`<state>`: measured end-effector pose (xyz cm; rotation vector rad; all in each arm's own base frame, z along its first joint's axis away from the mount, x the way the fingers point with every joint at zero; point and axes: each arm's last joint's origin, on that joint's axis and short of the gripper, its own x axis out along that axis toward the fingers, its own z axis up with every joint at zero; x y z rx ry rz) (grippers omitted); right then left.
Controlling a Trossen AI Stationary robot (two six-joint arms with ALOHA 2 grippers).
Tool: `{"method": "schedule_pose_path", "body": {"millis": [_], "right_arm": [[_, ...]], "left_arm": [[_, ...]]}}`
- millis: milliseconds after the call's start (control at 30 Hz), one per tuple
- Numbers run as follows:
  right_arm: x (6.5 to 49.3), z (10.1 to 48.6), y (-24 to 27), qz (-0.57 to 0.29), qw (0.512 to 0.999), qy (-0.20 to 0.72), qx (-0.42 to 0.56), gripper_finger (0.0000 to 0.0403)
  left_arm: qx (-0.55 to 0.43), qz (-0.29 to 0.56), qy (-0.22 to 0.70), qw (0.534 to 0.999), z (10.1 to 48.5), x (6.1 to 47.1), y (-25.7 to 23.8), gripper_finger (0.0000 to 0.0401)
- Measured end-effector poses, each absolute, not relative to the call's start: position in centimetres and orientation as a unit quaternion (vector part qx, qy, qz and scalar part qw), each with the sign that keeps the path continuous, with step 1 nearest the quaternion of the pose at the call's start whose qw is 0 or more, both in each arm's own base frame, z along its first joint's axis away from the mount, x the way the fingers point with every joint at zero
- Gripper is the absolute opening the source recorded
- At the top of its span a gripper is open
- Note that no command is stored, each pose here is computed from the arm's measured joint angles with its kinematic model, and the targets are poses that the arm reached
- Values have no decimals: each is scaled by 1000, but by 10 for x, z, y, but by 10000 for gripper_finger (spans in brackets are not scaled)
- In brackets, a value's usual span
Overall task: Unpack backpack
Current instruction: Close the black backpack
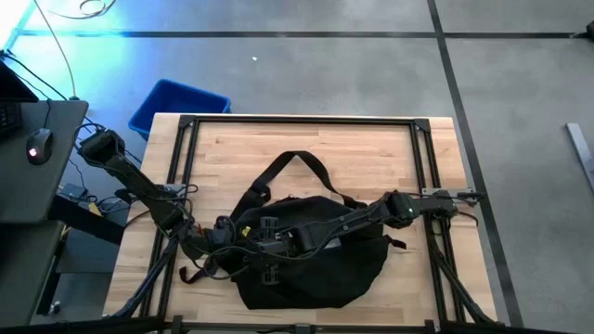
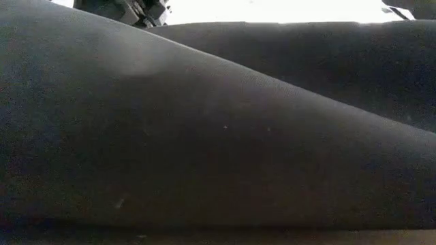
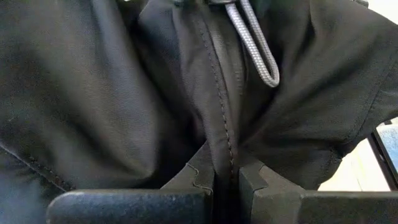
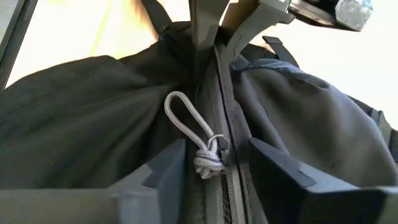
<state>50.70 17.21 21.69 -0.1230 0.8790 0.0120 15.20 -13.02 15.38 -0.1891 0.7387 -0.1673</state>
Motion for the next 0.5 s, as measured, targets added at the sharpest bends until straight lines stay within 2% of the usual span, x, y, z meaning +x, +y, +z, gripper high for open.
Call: {"method": "schedule_pose_path", "body": {"millis": [267,500], "right_arm": [[505,215,171,1,897,439,-58,19],[499,222,167,-73,889,451,6,6]], "left_arm": [[-90,-80,362,924,154,152,-130,0],[-95,-52,389,915,151,148,-127,0]]}}
